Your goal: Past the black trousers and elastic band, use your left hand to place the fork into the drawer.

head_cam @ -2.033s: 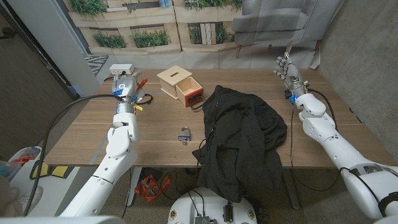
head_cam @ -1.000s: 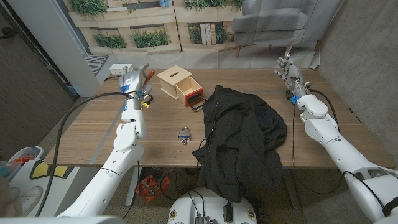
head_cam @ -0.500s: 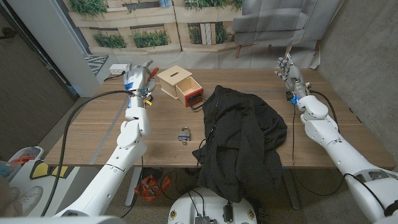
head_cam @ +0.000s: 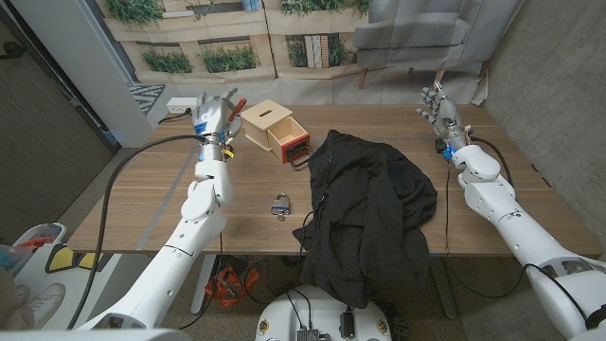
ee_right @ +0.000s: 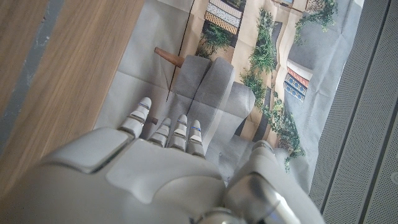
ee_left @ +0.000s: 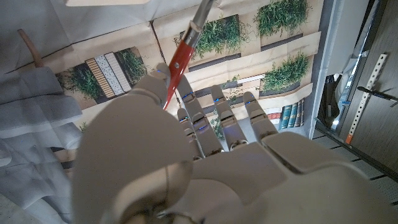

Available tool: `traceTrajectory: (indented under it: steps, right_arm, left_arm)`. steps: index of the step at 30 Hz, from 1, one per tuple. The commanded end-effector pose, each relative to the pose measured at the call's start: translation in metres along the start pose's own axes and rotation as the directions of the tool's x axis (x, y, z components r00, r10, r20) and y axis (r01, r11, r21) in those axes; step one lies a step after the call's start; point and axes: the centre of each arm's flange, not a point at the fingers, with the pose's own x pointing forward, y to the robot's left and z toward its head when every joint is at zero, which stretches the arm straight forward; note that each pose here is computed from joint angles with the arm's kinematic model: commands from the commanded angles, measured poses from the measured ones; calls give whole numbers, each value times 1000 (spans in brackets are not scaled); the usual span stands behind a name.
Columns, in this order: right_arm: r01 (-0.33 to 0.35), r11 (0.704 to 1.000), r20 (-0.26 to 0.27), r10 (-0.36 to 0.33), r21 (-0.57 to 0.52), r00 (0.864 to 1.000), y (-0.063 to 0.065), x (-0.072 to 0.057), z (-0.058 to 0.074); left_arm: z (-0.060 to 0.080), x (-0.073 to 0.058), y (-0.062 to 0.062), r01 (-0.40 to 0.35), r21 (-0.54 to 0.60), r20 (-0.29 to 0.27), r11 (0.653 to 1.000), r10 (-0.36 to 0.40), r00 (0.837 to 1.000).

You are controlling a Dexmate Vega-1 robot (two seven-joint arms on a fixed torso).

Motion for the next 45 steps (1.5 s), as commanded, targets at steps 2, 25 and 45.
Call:
traceTrajectory:
  steps: [2, 25, 45]
  right_arm:
    - [-1, 1000, 0, 1, -2, 1000, -4, 0, 3]
    - [-32, 999, -12, 32, 4, 999, -5, 1, 4]
    - [-50, 999, -28, 50, -4, 998, -1, -2, 2]
  left_arm:
    - [9, 7, -6, -1, -30, 26, 1000, 1, 1000]
    - [21, 18, -20, 2, -74, 45, 997, 1, 999]
    - [28, 21, -27, 10, -106, 49, 994, -5, 999]
